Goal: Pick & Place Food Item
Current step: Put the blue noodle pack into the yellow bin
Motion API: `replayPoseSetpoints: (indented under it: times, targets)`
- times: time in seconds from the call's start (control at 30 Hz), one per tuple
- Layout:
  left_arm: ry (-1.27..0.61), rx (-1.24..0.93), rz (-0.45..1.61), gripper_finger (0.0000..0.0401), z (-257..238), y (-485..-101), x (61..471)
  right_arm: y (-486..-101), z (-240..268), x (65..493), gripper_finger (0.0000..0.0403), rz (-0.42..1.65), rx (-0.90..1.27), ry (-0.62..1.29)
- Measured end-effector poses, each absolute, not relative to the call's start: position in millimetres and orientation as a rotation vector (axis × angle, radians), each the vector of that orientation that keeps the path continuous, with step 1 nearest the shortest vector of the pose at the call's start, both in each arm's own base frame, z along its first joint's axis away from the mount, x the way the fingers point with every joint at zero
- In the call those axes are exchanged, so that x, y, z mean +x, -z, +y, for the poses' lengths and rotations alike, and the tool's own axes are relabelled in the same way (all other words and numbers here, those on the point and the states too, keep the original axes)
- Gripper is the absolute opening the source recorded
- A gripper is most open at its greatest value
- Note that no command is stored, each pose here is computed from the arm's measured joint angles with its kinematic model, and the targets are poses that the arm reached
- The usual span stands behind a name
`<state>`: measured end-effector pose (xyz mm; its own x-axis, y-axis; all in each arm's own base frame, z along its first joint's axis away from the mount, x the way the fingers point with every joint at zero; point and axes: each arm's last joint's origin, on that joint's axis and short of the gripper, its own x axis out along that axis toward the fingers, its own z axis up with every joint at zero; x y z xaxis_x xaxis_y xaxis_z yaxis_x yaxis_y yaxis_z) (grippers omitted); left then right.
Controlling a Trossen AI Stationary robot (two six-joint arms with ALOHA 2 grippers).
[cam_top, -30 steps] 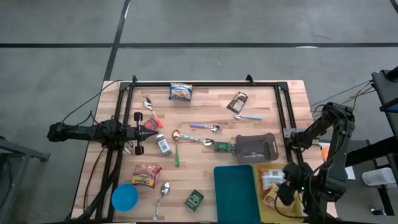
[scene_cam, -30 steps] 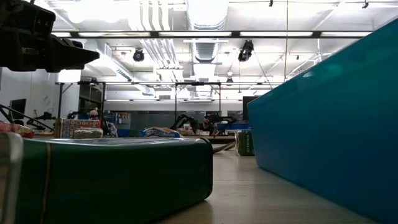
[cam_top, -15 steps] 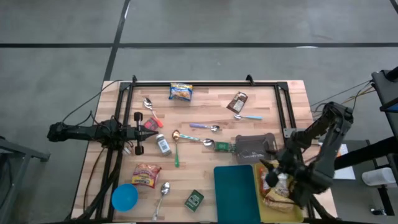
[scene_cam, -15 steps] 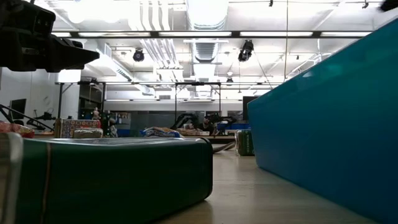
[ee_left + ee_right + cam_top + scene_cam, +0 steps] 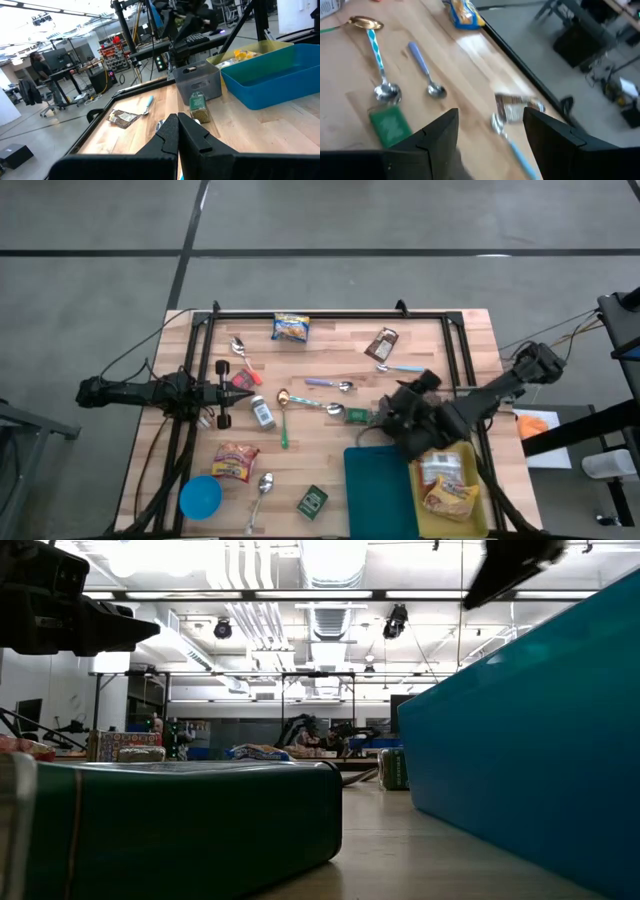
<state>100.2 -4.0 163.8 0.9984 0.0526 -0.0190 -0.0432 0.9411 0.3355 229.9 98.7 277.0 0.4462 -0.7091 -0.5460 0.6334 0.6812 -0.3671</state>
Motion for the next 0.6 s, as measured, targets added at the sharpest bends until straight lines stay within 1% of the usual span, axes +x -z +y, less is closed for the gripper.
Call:
replayPoseSetpoints:
  times: [0.2,0.3,0.5,0.6]
  targets:
    - [-0.049,0.342,0.028,0.0000,-4,-164,100,-272,67,271,0.0222,0.694,-0.208,0.779]
    - [-0.049,0.342,0.028,0.0000,-4,-164,100,-267,49,288,0.0222,0.679,-0.212,0.708]
    - [-0.049,0.342,0.028,0.0000,-4,-164,100,-254,11,312,0.0222,0.548,-0.109,0.572]
    - [-0.049,0.342,0.028,0.0000,-4,-164,100,-250,-8,318,0.0222,0.507,-0.038,0.573]
